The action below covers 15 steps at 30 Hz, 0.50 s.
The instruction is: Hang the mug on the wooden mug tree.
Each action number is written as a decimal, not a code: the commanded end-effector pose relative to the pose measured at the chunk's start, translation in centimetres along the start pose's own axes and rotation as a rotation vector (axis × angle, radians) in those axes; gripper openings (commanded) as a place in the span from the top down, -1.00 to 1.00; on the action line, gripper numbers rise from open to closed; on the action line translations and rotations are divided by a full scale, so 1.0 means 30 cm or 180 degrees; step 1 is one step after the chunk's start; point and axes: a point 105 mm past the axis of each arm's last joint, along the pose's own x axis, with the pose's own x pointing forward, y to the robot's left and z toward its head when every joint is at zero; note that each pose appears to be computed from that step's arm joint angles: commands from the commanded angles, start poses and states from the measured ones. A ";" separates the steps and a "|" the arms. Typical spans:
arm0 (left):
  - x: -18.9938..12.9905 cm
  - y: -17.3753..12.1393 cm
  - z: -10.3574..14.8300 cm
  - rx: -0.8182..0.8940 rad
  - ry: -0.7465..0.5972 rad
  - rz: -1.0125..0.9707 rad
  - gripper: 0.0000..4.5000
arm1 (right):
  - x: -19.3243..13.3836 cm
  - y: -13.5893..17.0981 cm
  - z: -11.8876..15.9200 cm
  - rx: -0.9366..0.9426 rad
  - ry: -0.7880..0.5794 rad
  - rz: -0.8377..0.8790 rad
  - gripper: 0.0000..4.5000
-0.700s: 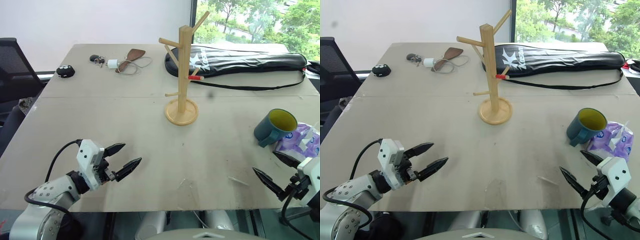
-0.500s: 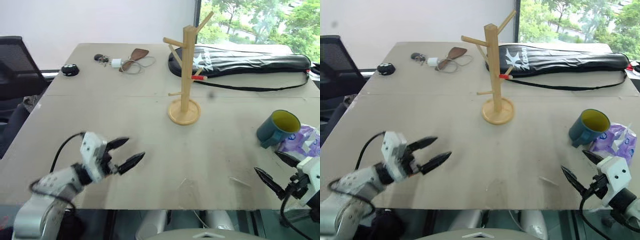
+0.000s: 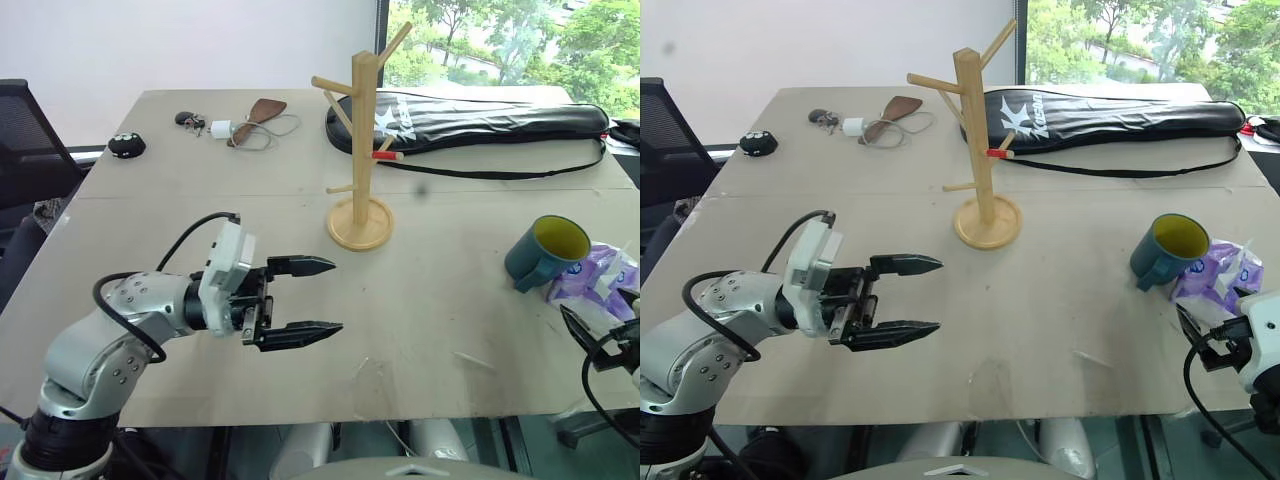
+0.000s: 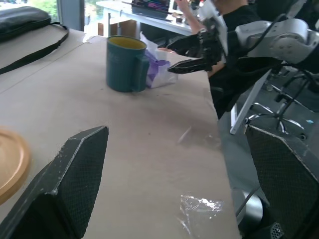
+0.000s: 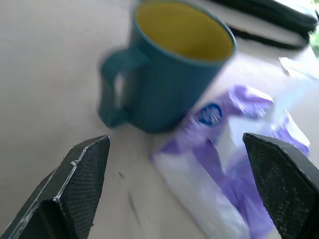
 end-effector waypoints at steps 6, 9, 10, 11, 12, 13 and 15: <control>-0.007 -0.022 -0.012 0.0084 -0.0020 -0.0003 -1.00 | 0.091 -0.074 -0.055 -0.0015 0.0240 -0.0092 -0.59; -0.018 -0.024 -0.018 0.0088 -0.0031 0.0034 -1.00 | 0.118 -0.080 -0.042 -0.0061 0.0209 -0.0081 0.00; -0.022 -0.028 -0.018 0.0092 -0.0037 0.0041 -1.00 | 0.121 -0.080 -0.039 -0.0084 0.0204 -0.0075 0.22; -0.024 -0.031 -0.017 0.0098 -0.0043 0.0049 -1.00 | 0.123 -0.082 -0.038 -0.0106 0.0218 -0.0087 0.43; -0.023 -0.035 -0.013 0.0104 -0.0053 0.0051 -1.00 | 0.122 -0.085 -0.036 -0.0113 0.0221 -0.0110 0.65; -0.020 -0.040 -0.007 0.0110 -0.0065 0.0051 -1.00 | 0.122 -0.089 -0.034 -0.0115 0.0218 -0.0135 0.86; -0.008 -0.056 0.010 0.0127 -0.0095 0.0036 -1.00 | 0.114 -0.107 -0.025 -0.0099 0.0193 -0.0253 0.94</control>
